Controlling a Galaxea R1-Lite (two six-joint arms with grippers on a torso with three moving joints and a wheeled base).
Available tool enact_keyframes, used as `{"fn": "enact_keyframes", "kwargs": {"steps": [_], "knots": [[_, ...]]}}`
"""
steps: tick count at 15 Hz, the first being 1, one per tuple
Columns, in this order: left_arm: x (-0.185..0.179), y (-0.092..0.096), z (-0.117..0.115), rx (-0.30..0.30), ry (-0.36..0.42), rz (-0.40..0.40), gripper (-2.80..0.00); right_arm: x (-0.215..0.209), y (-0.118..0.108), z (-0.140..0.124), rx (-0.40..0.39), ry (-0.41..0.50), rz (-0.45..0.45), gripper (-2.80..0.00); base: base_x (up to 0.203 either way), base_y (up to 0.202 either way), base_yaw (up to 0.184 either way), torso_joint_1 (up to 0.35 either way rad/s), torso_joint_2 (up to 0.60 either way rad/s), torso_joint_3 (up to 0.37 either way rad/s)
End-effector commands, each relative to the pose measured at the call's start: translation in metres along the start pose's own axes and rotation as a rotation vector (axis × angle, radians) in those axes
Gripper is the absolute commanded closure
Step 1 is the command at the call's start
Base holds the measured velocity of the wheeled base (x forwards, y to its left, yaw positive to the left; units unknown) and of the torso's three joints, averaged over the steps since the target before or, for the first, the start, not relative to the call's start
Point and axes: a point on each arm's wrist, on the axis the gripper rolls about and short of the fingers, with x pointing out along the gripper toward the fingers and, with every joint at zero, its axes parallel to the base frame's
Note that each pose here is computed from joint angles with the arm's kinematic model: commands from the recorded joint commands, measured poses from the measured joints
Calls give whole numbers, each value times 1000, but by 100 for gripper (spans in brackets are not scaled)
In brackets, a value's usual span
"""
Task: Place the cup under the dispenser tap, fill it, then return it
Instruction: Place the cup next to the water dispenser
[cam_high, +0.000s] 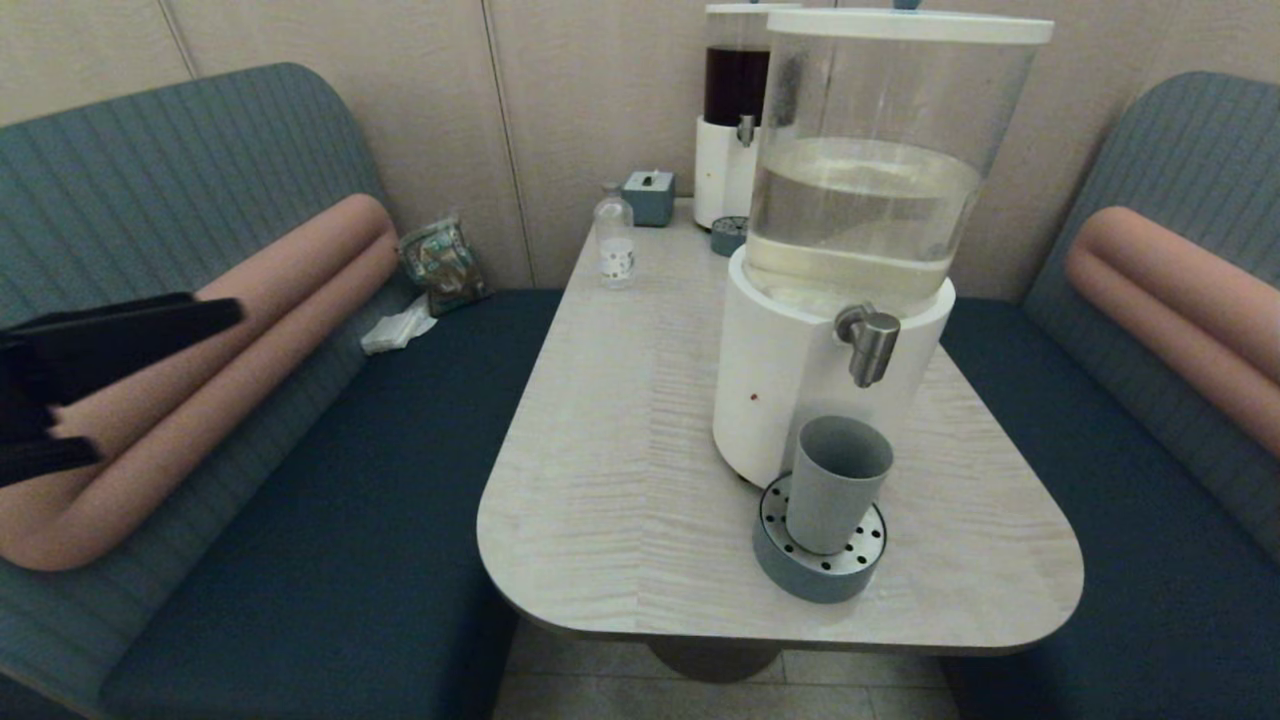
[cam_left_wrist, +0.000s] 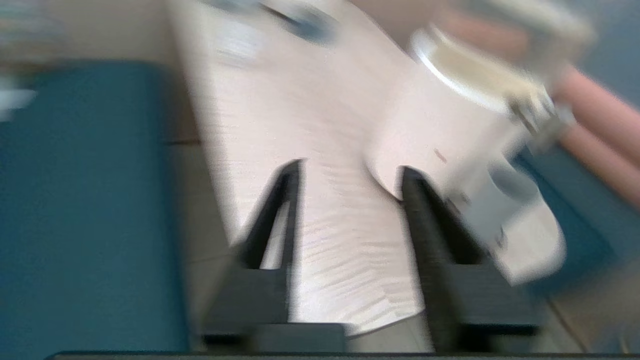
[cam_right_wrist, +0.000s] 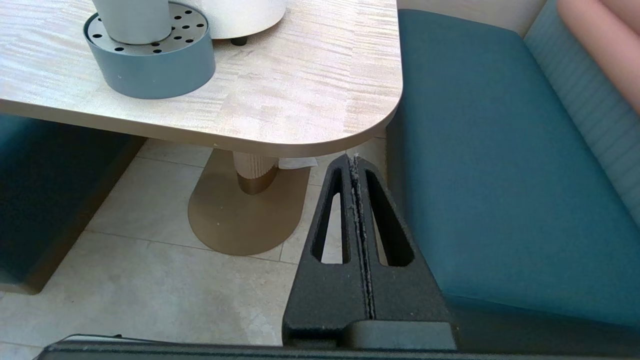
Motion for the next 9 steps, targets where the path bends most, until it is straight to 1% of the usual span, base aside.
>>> {"fn": "enact_keyframes", "kwargs": {"steps": [1,2,3,4,5,6,7,8,9], "knots": [[74,39,-44,28,105,-136,-280,0,0,0,-1,-1,1,0,0,0,0,0,0,0],[86,46,-67,122,113,-197,-280,0,0,0,-1,-1,1,0,0,0,0,0,0,0],[98,50,-92,238,115,-270,-280,0,0,0,-1,-1,1,0,0,0,0,0,0,0],[106,51,-113,347,91,-334,-280,0,0,0,-1,-1,1,0,0,0,0,0,0,0],[107,45,-133,388,92,-393,-280,0,0,0,-1,-1,1,0,0,0,0,0,0,0],[106,34,-143,397,92,-449,-280,0,0,0,-1,-1,1,0,0,0,0,0,0,0],[105,19,-143,429,54,-511,-280,0,0,0,-1,-1,1,0,0,0,0,0,0,0],[106,11,-141,464,22,-543,-280,0,0,0,-1,-1,1,0,0,0,0,0,0,0],[113,9,-138,481,1,-557,-280,0,0,0,-1,-1,1,0,0,0,0,0,0,0]]}}
